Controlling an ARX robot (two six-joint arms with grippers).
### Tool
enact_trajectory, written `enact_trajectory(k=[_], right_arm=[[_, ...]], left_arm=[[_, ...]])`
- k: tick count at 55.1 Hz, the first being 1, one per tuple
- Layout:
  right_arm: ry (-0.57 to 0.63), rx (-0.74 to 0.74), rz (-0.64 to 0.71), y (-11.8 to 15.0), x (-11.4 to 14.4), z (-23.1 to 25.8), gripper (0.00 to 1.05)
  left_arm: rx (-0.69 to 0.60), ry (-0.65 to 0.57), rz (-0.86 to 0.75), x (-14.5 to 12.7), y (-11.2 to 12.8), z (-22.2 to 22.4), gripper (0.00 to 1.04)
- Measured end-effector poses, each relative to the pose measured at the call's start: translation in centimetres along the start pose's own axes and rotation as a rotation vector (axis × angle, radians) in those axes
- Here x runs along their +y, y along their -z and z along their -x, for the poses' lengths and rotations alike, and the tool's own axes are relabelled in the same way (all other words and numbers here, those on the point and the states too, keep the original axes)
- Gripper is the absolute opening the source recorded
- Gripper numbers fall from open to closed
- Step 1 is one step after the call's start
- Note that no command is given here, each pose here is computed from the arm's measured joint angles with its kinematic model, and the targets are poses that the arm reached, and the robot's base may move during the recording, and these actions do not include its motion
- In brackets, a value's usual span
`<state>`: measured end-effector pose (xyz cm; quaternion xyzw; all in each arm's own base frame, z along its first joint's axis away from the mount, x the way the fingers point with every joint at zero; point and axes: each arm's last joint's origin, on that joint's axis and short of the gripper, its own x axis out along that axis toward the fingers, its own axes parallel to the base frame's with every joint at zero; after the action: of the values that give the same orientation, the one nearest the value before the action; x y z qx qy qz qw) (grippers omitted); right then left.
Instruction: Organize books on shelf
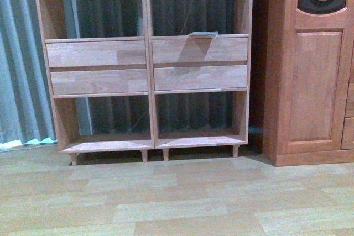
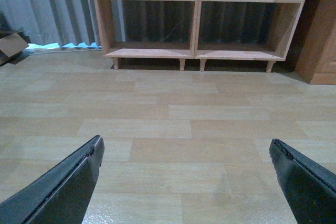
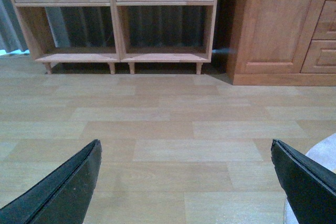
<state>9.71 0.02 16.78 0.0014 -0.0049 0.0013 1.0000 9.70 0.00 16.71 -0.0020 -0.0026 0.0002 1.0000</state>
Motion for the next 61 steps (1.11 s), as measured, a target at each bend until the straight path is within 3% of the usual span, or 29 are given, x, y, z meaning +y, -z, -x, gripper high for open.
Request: enact_trajectory(k=[61], right_arm=[[0.0, 0.0, 0.0, 0.0, 0.0, 0.0, 0.98]], left_arm=[[0.0, 0.0, 0.0, 0.0, 0.0, 0.0, 0.97]])
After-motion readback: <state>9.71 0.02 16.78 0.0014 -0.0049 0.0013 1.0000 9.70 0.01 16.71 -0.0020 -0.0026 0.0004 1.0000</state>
